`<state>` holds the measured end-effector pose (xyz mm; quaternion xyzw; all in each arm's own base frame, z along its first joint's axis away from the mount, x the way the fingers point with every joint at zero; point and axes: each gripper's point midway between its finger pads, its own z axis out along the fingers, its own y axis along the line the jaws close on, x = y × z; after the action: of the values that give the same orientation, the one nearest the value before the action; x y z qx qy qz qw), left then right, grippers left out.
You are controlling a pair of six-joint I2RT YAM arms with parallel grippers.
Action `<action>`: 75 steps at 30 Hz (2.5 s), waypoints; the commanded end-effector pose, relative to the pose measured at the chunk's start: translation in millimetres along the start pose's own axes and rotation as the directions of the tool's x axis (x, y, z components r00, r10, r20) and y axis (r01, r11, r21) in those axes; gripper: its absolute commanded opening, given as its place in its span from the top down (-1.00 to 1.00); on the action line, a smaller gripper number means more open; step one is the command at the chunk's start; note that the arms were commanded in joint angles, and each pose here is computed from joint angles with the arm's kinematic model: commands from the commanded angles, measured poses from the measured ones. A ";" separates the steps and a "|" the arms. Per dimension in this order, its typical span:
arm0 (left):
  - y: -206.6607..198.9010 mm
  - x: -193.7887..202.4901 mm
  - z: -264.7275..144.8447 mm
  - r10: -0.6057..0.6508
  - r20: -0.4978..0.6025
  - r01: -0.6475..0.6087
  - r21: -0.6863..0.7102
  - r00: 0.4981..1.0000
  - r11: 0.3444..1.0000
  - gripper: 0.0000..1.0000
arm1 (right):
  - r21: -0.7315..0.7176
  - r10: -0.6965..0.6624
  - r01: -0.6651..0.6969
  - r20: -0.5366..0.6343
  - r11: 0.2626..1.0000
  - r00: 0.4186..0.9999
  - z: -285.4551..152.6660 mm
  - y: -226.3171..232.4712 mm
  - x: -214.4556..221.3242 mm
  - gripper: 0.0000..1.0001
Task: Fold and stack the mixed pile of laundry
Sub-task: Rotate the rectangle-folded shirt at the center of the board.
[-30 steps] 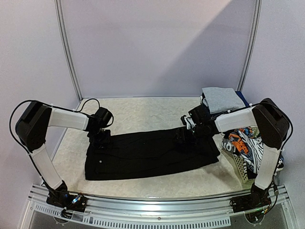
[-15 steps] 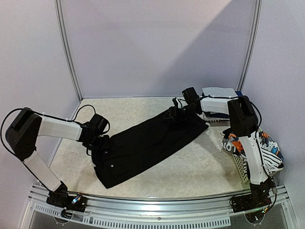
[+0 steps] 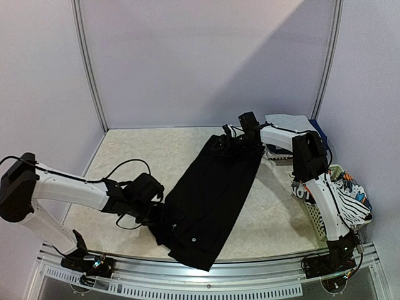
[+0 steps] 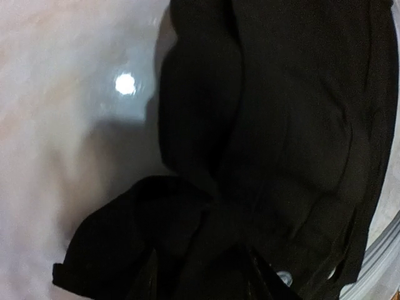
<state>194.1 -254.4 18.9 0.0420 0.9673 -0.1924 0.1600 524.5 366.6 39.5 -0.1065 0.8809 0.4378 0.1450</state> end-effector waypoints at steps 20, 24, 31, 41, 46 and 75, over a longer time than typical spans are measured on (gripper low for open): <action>-38.4 -163.6 -28.3 0.458 0.094 -0.436 -0.187 0.884 0.880 -0.27 | 0.328 -0.150 0.135 0.021 0.935 0.988 -119.6 62.5 42.4 -0.86; -36.8 -185.9 8.9 0.458 0.042 -0.450 -0.127 0.888 0.884 -0.23 | 0.426 -0.106 0.060 0.085 0.903 0.991 -146.9 37.6 81.6 -0.95; -31.2 -198.3 56.9 0.442 -0.046 -0.444 -0.051 0.896 0.895 -0.11 | 0.503 0.002 -0.053 0.101 0.863 0.995 -154.8 -7.3 139.9 -0.88; -14.4 -188.8 91.1 0.387 -0.103 -0.392 -0.028 0.916 0.920 0.23 | 0.491 0.068 -0.082 0.047 0.867 0.997 -122.3 -33.3 145.0 -0.24; -10.9 -184.3 97.1 0.366 -0.113 -0.370 -0.012 0.924 0.929 0.51 | 0.501 0.101 -0.096 0.018 0.860 0.995 -109.8 -45.4 148.3 0.05; 48.2 -142.9 87.8 0.006 0.029 -0.004 -0.069 1.000 0.998 1.00 | 0.480 0.011 0.034 -0.089 0.876 0.996 -35.0 -56.1 42.8 0.63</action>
<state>379.7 -266.6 7.4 0.0605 0.9544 -0.1942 0.2186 502.7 316.6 22.2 -0.0945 0.9565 0.2265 0.1578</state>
